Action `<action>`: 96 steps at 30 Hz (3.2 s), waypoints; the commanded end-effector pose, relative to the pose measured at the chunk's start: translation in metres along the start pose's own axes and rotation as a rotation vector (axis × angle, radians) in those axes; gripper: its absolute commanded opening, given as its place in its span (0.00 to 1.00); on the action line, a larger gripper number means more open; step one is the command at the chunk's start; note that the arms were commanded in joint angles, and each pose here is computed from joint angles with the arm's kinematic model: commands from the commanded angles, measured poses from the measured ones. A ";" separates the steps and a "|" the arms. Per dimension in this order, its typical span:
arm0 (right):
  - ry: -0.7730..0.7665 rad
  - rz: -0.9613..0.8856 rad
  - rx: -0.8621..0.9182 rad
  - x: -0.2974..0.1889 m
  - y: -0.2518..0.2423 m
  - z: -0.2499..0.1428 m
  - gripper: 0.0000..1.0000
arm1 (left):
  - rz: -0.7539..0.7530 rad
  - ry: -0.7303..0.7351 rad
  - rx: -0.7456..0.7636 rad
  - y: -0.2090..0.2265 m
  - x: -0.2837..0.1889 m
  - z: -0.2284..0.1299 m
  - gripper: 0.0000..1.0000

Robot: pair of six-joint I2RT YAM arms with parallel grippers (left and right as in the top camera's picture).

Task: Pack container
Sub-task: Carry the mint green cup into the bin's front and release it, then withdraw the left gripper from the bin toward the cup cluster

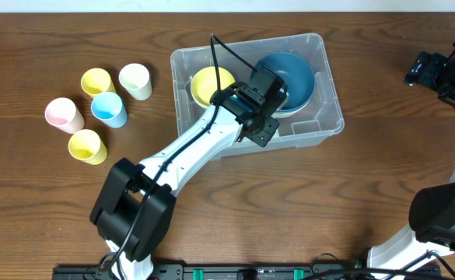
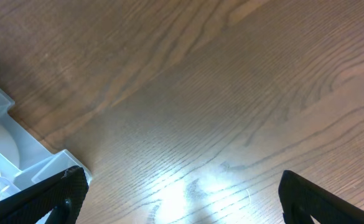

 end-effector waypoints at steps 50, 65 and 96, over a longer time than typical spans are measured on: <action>0.004 -0.002 0.017 0.001 -0.001 0.000 0.99 | 0.101 0.231 -0.417 -0.020 -0.182 -0.118 0.60; 0.004 -0.002 0.017 0.001 -0.001 0.000 0.99 | 0.131 0.289 -0.563 -0.014 -0.092 -0.144 0.60; 0.004 -0.002 0.018 0.001 -0.001 0.001 0.99 | 0.275 0.175 -0.654 0.035 -0.040 -0.132 0.60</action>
Point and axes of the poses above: each gripper's point midway between its finger pads, its own x axis out along the fingers, its own y axis along the line the jaws close on, z = x × y, the point moved 9 cm from there along -x, back along the fingers, and after that the axes turned 7 degrees about x, right-handed, at the moved point
